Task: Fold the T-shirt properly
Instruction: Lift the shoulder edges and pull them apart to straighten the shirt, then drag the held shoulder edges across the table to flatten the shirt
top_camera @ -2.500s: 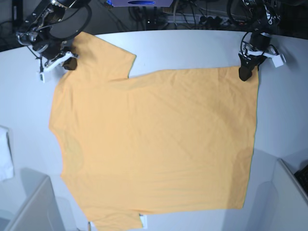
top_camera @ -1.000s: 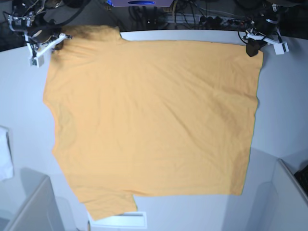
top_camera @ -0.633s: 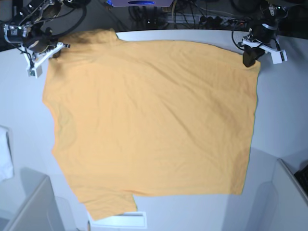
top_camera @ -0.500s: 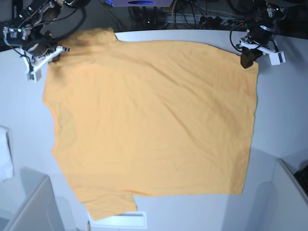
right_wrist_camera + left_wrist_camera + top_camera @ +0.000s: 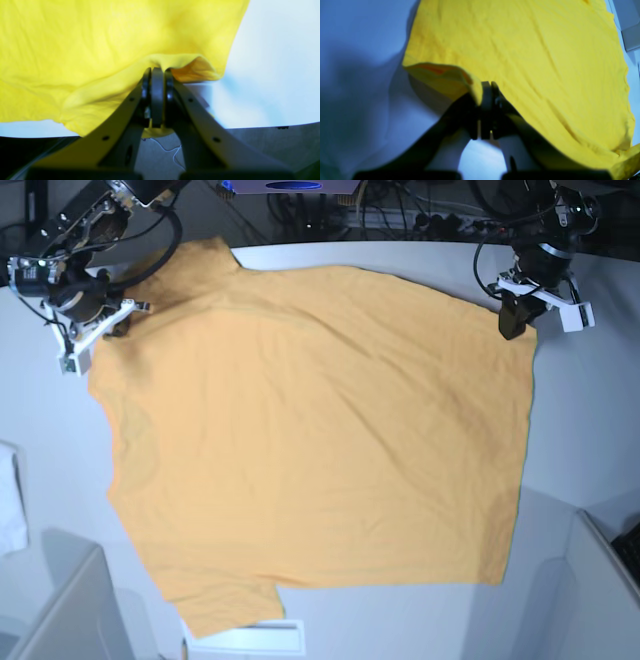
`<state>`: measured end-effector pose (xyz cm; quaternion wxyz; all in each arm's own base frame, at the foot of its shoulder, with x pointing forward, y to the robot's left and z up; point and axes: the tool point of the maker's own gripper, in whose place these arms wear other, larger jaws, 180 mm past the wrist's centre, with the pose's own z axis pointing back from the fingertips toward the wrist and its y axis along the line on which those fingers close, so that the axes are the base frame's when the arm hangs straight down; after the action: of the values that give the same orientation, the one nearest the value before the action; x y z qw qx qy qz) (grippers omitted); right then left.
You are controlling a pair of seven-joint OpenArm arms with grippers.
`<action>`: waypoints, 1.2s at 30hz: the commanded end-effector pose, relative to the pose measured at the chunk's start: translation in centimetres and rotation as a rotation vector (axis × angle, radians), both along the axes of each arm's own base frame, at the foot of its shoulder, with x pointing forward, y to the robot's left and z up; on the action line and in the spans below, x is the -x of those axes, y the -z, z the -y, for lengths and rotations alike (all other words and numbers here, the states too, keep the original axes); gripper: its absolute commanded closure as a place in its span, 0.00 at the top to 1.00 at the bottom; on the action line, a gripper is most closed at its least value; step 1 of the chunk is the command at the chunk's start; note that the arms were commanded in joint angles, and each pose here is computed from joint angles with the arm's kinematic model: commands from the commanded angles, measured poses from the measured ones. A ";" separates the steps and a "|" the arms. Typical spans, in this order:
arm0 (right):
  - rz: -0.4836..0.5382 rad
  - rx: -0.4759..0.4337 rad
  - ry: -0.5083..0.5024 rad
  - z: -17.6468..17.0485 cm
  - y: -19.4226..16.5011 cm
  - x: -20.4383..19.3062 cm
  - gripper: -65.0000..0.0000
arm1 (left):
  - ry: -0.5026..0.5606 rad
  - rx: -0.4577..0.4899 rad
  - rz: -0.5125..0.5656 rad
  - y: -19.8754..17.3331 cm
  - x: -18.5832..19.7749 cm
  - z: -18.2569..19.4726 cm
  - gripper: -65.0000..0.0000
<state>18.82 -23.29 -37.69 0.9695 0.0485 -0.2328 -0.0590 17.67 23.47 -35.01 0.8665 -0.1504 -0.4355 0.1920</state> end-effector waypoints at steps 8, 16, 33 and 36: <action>-0.054 0.020 0.028 1.0 0.4 2.7 0.00 | 0.023 -0.021 -0.041 -0.5 3.0 0.3 0.00; -0.056 -0.001 0.015 0.6 0.6 3.4 0.00 | 0.026 -0.017 -0.115 0.4 5.8 0.5 0.00; 0.159 -0.122 -0.020 -1.4 -2.4 -1.5 0.00 | 0.016 0.165 0.078 -2.7 2.0 2.0 0.00; 0.219 -0.168 0.064 -0.5 -3.4 -2.0 0.00 | 0.001 0.232 0.141 -3.9 0.8 2.3 0.00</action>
<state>19.99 -22.51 -35.39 0.9344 0.1344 -0.3094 -0.1144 16.65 21.05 -32.01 0.8194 -0.2582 -0.4561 0.2320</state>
